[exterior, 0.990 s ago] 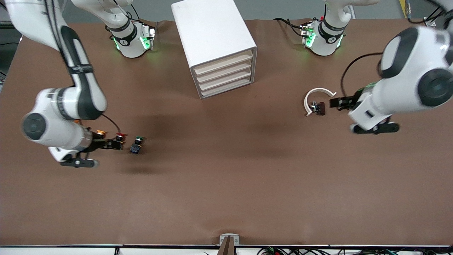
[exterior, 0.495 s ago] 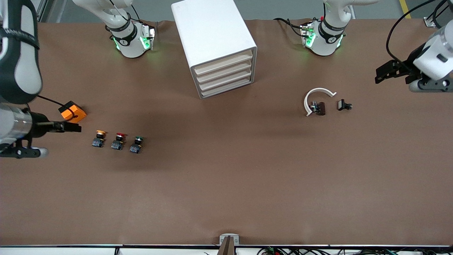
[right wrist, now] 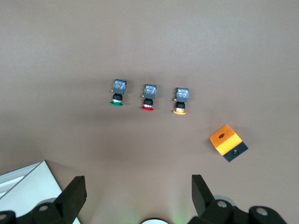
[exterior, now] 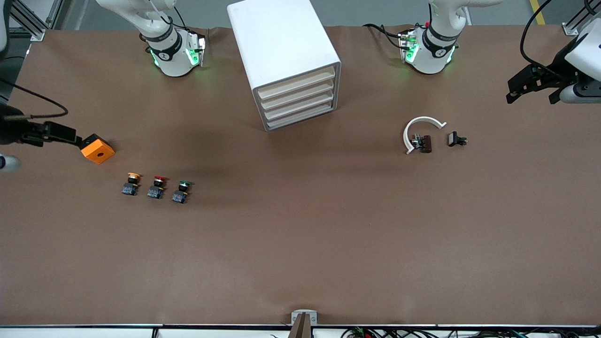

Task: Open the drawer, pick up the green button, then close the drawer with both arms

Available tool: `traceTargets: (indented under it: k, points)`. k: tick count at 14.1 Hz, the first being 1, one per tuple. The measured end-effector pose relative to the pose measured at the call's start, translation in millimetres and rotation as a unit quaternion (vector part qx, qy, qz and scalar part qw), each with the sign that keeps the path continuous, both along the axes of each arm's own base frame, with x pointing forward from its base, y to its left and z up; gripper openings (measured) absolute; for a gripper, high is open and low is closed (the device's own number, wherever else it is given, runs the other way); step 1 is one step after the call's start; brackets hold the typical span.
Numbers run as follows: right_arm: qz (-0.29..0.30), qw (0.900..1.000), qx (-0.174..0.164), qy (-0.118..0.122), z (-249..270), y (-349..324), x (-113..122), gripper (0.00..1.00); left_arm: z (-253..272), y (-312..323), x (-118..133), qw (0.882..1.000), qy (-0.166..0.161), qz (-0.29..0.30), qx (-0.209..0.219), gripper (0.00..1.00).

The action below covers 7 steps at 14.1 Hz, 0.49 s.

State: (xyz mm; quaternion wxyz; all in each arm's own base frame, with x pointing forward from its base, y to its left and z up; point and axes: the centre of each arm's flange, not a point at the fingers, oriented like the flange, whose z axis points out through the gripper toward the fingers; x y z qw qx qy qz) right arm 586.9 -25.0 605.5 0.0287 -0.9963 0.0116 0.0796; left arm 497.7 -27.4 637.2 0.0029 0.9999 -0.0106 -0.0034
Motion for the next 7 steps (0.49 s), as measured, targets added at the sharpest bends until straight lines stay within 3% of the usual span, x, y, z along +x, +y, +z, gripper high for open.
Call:
traceTargets:
  k: [4, 7]
  points:
    - [-0.006, 1.0, -0.001, 0.001, 6.1, -1.5, -5.9, 1.0, 0.2, 0.1, 0.1, 1.0, 0.0, 0.0, 0.0, 1.0]
    - [-0.007, 1.0, -0.024, -0.001, 8.4, -6.7, -5.9, 1.0, 0.1, 0.1, 0.4, 1.0, -0.001, 0.0, 0.0, 1.0]
